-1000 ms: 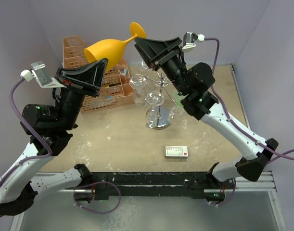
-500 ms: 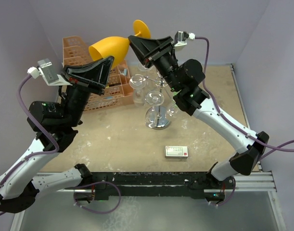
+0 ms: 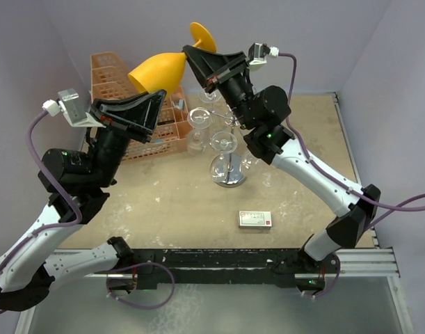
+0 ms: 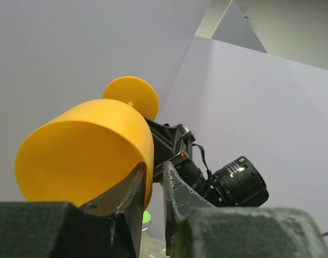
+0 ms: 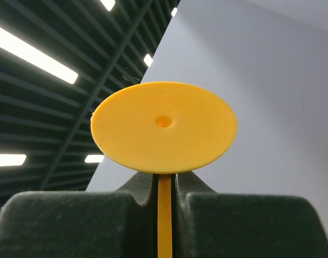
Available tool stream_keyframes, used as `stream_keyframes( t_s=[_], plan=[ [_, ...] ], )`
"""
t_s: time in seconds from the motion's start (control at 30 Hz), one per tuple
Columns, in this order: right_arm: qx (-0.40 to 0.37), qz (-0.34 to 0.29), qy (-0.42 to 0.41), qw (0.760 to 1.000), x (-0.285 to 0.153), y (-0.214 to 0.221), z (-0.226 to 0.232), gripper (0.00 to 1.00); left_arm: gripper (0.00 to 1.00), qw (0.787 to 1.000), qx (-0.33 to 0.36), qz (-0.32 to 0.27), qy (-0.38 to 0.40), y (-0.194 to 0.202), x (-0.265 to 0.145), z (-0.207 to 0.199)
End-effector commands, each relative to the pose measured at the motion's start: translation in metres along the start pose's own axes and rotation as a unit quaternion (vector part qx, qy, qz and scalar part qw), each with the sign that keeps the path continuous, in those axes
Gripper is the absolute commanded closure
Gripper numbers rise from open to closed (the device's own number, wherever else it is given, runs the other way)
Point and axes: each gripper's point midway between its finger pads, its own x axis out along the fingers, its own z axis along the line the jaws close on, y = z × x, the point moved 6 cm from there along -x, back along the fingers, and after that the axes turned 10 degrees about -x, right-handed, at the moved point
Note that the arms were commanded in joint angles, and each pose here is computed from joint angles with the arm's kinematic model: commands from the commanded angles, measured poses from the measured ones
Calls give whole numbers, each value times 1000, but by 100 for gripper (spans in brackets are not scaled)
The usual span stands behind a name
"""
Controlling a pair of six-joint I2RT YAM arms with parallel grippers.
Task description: Place the wine glass upside down on the wine glass rack
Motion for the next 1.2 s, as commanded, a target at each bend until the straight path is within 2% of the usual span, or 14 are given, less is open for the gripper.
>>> stream_keyframes(
  t_s=[0.0,0.1,0.27,0.33,0.5,0.67,0.73,0.97,1.17],
  plan=[
    [-60,-41,-84,994,1,-13,32,100,79,999,24,9,-36,-17,-9,1],
    [-118,-64,-115,984,3,-18,40,100,69,996,32,11,-82,-23,-20,11],
    [-254,-106,-120,954,3,-27,35,100,55,995,32,27,-87,-28,-30,9],
    [-320,-117,-132,931,1,-28,33,100,54,996,20,31,-84,-31,-28,5],
    [-415,-123,-140,891,5,-30,33,100,52,994,-32,30,-99,-38,-14,-6],
    [-490,-117,-156,850,2,-27,26,100,52,986,-93,-47,-132,-62,12,-12],
    [-517,-114,-167,832,-2,-24,24,100,52,985,-107,-53,-126,-62,21,-15],
    [-624,-98,-227,741,-12,-18,31,100,51,988,-135,3,-76,-39,44,-31],
    [-669,-80,-244,698,-17,-13,25,100,51,986,-145,29,-71,-24,53,-31]
  ],
)
